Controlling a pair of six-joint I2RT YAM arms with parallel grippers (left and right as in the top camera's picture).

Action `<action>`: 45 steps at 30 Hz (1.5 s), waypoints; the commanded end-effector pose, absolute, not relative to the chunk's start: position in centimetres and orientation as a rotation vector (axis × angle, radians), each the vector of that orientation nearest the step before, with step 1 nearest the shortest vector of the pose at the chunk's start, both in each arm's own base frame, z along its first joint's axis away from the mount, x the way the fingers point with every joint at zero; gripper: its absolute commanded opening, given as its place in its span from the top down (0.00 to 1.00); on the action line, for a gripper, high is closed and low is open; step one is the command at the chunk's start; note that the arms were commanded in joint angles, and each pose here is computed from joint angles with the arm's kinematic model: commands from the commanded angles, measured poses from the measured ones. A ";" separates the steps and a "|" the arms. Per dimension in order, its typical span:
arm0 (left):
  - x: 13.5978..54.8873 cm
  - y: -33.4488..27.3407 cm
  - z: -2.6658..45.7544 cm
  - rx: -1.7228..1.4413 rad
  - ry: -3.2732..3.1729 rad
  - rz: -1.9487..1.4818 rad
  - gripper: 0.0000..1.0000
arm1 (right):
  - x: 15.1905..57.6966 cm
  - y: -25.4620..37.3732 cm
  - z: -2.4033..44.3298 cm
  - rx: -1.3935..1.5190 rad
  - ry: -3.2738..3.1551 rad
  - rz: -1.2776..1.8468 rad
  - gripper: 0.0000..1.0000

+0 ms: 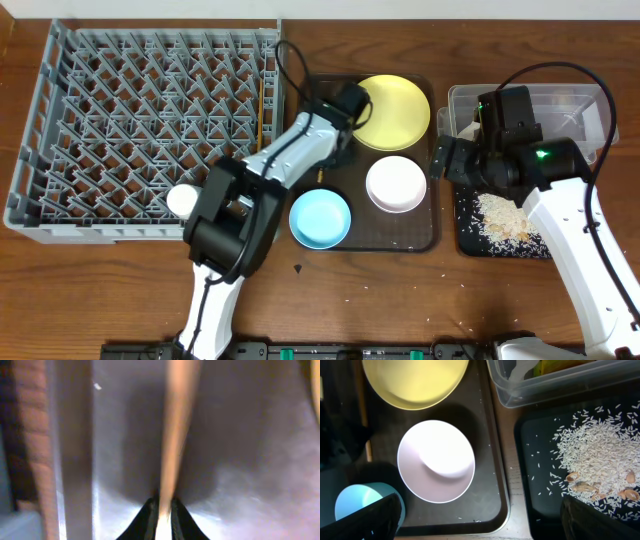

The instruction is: Sort waste into correct bins and load items into the dishwasher

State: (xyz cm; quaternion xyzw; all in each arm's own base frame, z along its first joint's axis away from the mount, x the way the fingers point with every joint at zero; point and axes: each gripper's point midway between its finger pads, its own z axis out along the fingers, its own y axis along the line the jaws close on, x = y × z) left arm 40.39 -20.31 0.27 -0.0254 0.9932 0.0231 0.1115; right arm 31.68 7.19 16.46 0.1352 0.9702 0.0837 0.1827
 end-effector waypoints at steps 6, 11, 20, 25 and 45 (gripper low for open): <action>41.3 -19.6 5.1 0.125 2.872 -0.074 0.92 | 31.7 7.4 17.0 0.356 2.728 0.242 0.01; 41.9 -18.8 12.3 0.138 2.723 -0.141 0.92 | 31.7 7.4 17.0 0.356 2.727 0.242 0.01; 40.9 -14.8 19.8 0.149 2.579 -0.045 0.92 | 31.6 7.4 17.0 0.357 2.732 0.240 0.01; 40.7 -10.8 17.8 0.106 2.651 0.094 0.92 | 31.6 7.4 17.0 0.357 2.732 0.240 0.01; 40.2 -10.2 9.5 0.093 2.869 0.083 0.85 | 31.5 7.4 16.9 0.357 2.736 0.239 0.01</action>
